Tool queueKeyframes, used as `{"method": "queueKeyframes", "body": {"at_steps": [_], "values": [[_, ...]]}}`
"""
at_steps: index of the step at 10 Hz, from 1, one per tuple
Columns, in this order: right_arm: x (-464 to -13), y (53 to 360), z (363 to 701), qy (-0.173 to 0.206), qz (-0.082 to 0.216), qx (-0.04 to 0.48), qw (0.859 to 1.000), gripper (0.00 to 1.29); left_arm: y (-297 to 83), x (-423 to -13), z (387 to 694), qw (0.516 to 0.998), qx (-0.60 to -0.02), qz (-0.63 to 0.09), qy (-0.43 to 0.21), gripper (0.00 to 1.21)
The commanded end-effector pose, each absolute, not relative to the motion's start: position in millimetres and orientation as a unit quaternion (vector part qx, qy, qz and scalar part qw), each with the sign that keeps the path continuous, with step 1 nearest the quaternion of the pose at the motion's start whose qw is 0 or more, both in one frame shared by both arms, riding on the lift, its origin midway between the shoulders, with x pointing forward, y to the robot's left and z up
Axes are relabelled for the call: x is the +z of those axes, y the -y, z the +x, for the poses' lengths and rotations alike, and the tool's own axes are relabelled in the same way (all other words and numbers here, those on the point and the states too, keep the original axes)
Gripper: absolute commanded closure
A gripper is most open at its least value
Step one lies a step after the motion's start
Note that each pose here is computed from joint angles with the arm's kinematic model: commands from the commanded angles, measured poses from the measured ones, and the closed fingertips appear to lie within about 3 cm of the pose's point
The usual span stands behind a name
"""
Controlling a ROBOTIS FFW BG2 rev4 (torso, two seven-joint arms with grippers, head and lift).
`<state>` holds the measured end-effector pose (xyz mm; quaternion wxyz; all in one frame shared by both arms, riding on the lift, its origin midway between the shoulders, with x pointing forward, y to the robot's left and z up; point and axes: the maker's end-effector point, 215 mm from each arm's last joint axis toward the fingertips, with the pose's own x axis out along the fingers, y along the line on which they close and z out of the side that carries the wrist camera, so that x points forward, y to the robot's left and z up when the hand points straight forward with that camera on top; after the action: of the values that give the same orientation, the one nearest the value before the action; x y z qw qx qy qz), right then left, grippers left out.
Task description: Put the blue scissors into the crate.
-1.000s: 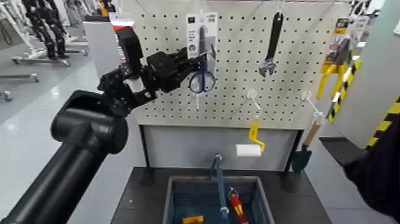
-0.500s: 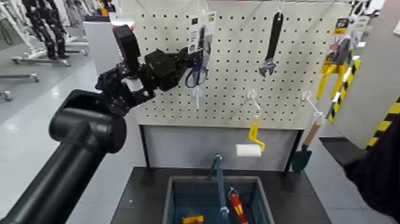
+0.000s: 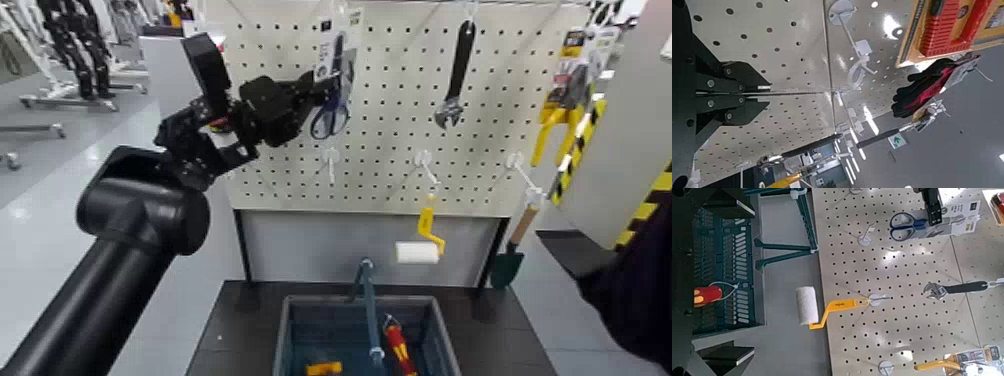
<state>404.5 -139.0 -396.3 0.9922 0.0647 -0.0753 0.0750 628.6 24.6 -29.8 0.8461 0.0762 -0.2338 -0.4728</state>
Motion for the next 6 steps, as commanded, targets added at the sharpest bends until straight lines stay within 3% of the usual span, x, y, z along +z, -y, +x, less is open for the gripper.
{"method": "queueKeyframes", "body": {"at_steps": [1,4,6], "values": [[-396.6,139.6,404.3,0.075,0.065,0.074,0.992,0.09,-35.0,7.3,600.7,0.838,-0.466,0.084,0.271,1.18],[-397.3,142.1,404.2,0.074,0.064,0.072,0.993,0.09,-30.6,8.9,572.6,0.834,-0.474,0.067,0.275,1.18],[-397.8,141.0,404.6,0.074,0.063,0.074,0.993,0.09,-28.1,3.0,573.7,0.834,-0.477,0.063,0.268,1.18]]}}
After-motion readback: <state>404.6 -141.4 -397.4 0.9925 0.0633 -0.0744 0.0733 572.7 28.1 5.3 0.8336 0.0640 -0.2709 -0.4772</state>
